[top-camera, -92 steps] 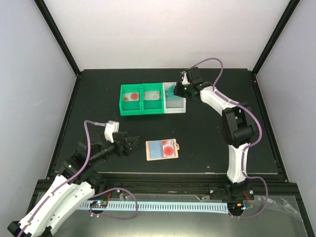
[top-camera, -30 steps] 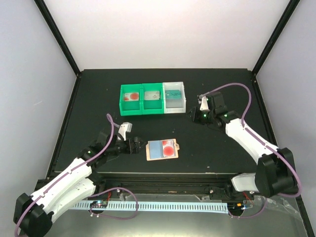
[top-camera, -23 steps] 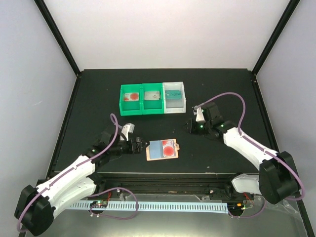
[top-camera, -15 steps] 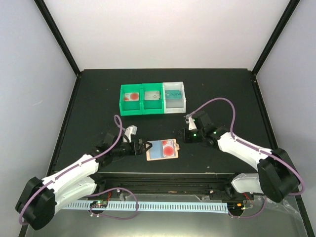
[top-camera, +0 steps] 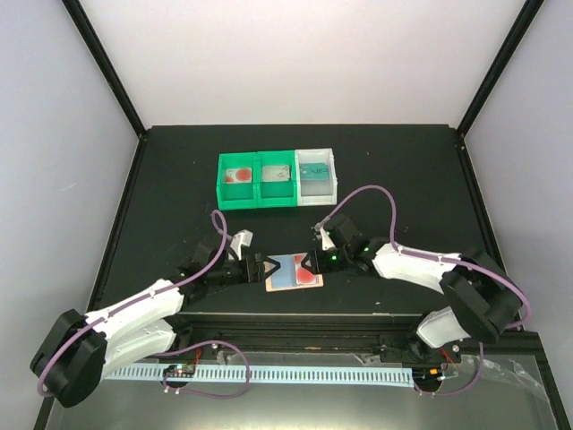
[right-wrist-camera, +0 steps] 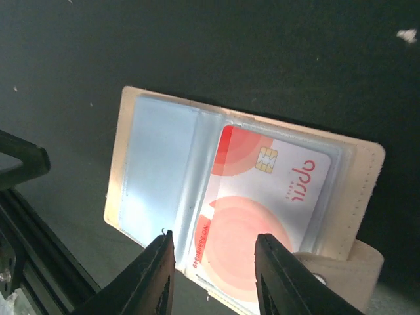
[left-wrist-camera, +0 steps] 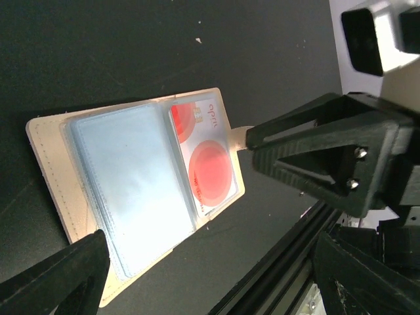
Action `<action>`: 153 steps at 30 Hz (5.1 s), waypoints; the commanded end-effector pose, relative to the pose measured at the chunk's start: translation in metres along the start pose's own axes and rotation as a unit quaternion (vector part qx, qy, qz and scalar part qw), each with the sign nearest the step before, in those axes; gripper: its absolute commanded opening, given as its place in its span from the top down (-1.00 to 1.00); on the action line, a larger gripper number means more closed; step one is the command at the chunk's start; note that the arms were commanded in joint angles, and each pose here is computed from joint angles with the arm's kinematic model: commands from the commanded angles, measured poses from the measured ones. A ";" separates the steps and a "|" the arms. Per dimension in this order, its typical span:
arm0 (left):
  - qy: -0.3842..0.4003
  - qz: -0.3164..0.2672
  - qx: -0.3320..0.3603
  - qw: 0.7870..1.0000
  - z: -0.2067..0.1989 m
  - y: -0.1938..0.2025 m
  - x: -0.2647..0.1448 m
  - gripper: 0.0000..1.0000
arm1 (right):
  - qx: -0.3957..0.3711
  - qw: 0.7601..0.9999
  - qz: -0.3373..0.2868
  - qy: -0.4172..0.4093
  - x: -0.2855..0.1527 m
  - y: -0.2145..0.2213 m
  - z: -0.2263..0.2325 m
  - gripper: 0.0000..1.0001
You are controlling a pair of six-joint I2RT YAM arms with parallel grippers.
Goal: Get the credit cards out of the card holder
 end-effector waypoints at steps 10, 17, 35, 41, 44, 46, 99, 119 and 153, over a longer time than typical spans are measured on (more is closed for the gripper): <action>0.023 0.004 -0.014 1.000 -0.002 0.004 0.006 -0.64 | -0.005 0.997 0.013 0.082 0.015 0.009 -0.025 0.30; 0.024 0.026 -0.014 0.999 -0.008 0.009 0.020 -0.38 | 0.003 0.998 0.026 0.057 0.028 0.021 -0.024 0.51; 0.022 0.040 -0.049 0.998 0.002 0.010 0.050 0.23 | 0.007 0.999 0.035 0.033 0.036 0.038 -0.013 0.76; 0.022 0.042 -0.057 0.997 0.003 0.010 0.058 0.24 | 0.013 0.999 0.036 0.034 0.037 0.043 -0.015 0.76; 0.023 0.048 -0.054 0.997 0.004 0.012 0.064 0.22 | 0.012 0.999 0.036 0.035 0.037 0.044 -0.015 0.77; 0.016 0.048 -0.055 0.997 0.008 0.013 0.068 0.21 | 0.011 0.999 0.035 0.035 0.037 0.043 -0.014 0.78; 0.017 0.059 -0.087 0.994 0.015 0.032 0.065 0.97 | 0.031 0.998 0.012 0.057 0.031 0.057 -0.029 0.84; -0.035 0.002 -0.077 0.996 0.029 0.022 0.038 0.97 | 0.029 0.998 0.011 0.049 0.031 0.050 -0.024 0.81; 0.210 -0.086 0.003 0.974 -0.075 0.008 -0.049 0.97 | 0.027 0.950 -0.123 -0.285 -0.058 -0.015 0.103 0.14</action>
Point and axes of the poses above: each gripper's point midway between its finger pads, its own x axis out along the fingers, its own z axis along the line the jaws close on, y = z × x, the point moved 2 cm from there along -x, back along the fingers, and after that the axes turned 11 degrees about -x, right-handed, at the moved point
